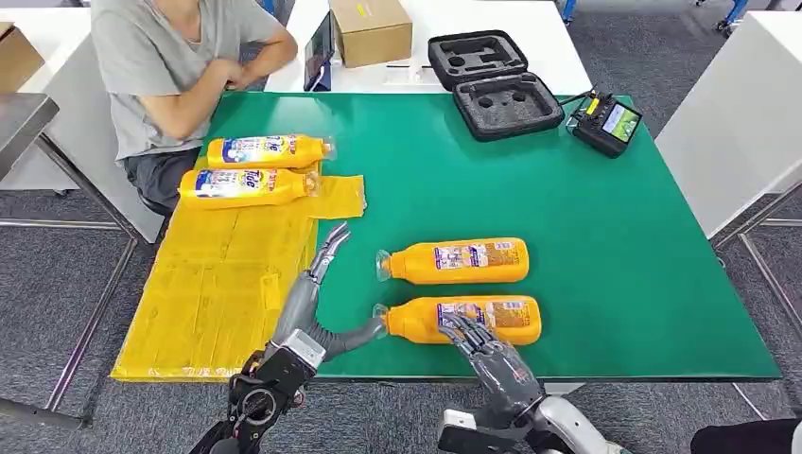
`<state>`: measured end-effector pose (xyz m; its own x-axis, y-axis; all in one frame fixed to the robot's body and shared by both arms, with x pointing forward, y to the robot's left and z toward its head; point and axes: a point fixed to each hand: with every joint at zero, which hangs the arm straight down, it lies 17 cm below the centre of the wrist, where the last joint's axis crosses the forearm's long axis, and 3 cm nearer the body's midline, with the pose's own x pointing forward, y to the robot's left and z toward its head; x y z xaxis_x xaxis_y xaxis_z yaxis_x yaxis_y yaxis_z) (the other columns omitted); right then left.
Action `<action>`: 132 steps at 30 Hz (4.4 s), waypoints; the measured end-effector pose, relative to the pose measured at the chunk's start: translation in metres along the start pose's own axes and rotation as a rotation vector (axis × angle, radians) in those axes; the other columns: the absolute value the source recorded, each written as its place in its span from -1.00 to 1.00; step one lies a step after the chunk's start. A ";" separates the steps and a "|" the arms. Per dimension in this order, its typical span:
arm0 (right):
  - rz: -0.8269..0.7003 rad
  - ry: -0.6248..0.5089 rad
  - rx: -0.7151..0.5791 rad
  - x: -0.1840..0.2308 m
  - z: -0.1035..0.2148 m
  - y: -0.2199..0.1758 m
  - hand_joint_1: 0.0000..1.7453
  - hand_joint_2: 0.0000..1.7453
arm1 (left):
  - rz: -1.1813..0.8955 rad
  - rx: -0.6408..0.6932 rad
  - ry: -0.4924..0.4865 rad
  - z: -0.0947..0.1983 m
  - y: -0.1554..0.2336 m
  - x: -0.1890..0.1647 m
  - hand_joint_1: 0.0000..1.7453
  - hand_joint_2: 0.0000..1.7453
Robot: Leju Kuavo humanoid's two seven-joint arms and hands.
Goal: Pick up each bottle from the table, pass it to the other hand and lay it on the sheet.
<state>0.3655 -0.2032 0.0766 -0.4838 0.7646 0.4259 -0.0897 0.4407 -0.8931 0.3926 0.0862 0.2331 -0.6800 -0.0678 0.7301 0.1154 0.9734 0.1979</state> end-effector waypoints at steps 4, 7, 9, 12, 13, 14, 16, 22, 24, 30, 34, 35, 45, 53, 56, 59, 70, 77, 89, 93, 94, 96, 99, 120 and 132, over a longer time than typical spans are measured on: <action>0.075 0.002 -0.002 -0.002 0.000 -0.002 -1.00 1.00 | -0.013 0.015 -0.002 0.001 0.003 0.001 -1.00 1.00; 0.183 -0.003 -0.018 -0.003 -0.001 -0.007 -1.00 1.00 | -0.025 0.027 -0.004 0.004 0.005 0.004 -1.00 1.00; 0.255 -0.010 -0.031 -0.002 -0.004 -0.011 -1.00 1.00 | -0.032 0.030 -0.007 0.005 0.006 0.006 -1.00 1.00; 0.324 -0.010 -0.053 -0.001 -0.007 -0.018 -1.00 1.00 | -0.042 0.039 -0.012 0.005 0.009 0.007 -1.00 1.00; 0.342 -0.011 -0.062 0.000 -0.008 -0.020 -1.00 1.00 | -0.043 0.042 -0.012 0.005 0.010 0.007 -1.00 1.00; 0.364 -0.015 -0.074 0.001 -0.009 -0.023 -1.00 1.00 | -0.046 0.044 -0.013 0.005 0.011 0.008 -1.00 1.00; 0.391 -0.019 -0.096 0.002 -0.010 -0.028 -1.00 1.00 | -0.050 0.050 -0.013 0.007 0.012 0.009 -1.00 1.00; 0.413 -0.026 -0.145 0.005 -0.013 -0.040 -1.00 1.00 | -0.056 0.053 -0.009 0.010 0.012 0.012 -1.00 1.00; 0.415 -0.019 -0.149 0.004 -0.013 -0.041 -1.00 1.00 | -0.061 0.054 -0.010 0.011 0.013 0.013 -1.00 1.00; 0.446 0.014 -0.168 0.000 -0.015 -0.045 -1.00 1.00 | -0.072 0.059 -0.003 0.015 0.014 0.011 -1.00 1.00; 0.444 0.062 -0.177 -0.015 -0.017 -0.050 -1.00 1.00 | -0.073 0.059 -0.002 0.015 0.015 0.011 -1.00 1.00; 0.442 0.074 -0.177 -0.019 -0.017 -0.050 -1.00 1.00 | -0.073 0.059 -0.002 0.015 0.015 0.011 -1.00 1.00; 0.433 0.123 -0.177 -0.037 -0.018 -0.051 -1.00 1.00 | -0.074 0.060 -0.001 0.015 0.015 0.011 -1.00 1.00; 0.426 0.166 -0.177 -0.055 -0.018 -0.053 -1.00 1.00 | -0.076 0.063 0.002 0.009 0.017 0.010 -1.00 1.00; 0.418 0.178 -0.166 -0.060 -0.016 -0.048 -1.00 1.00 | -0.077 0.063 0.002 0.009 0.017 0.010 -1.00 1.00; 0.413 0.185 -0.157 -0.062 -0.015 -0.044 -1.00 1.00 | -0.077 0.062 0.002 0.009 0.017 0.010 -1.00 1.00; 0.391 0.239 -0.125 -0.084 -0.013 -0.032 -1.00 1.00 | -0.076 0.060 0.005 0.007 0.016 0.006 -1.00 1.00; 0.404 0.273 -0.079 -0.102 -0.013 -0.022 -1.00 1.00 | -0.075 0.058 0.009 0.008 0.016 0.004 -1.00 1.00; 0.433 0.298 -0.041 -0.125 -0.031 -0.020 1.00 1.00 | -0.074 0.060 0.009 0.013 0.016 0.004 -1.00 1.00; 0.421 0.302 -0.022 -0.130 -0.032 -0.014 1.00 1.00 | -0.071 0.059 0.009 0.014 0.015 0.004 -1.00 1.00; 0.420 0.301 -0.022 -0.130 -0.034 -0.015 1.00 1.00 | -0.071 0.059 0.009 0.014 0.015 0.004 -1.00 1.00; 0.418 0.301 -0.018 -0.132 -0.035 -0.015 1.00 1.00 | -0.070 0.059 0.008 0.014 0.015 0.004 -1.00 1.00; 0.419 0.301 -0.020 -0.134 -0.038 -0.017 1.00 1.00 | -0.069 0.060 0.008 0.014 0.015 0.004 -1.00 1.00; -0.332 0.130 -0.038 -0.106 -0.048 -0.007 1.00 1.00 | -0.048 0.089 -0.017 -0.001 0.016 0.011 -1.00 1.00; -0.584 0.125 -0.181 -0.090 -0.019 -0.006 1.00 1.00 | 0.081 0.175 0.120 0.018 0.014 -0.023 -1.00 1.00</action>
<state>0.4264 -0.2656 0.0460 -0.2930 0.4180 0.8599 -0.1546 0.8668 -0.4741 0.3973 0.1056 0.2074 -0.5816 -0.0028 0.8135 0.0321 0.9991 0.0264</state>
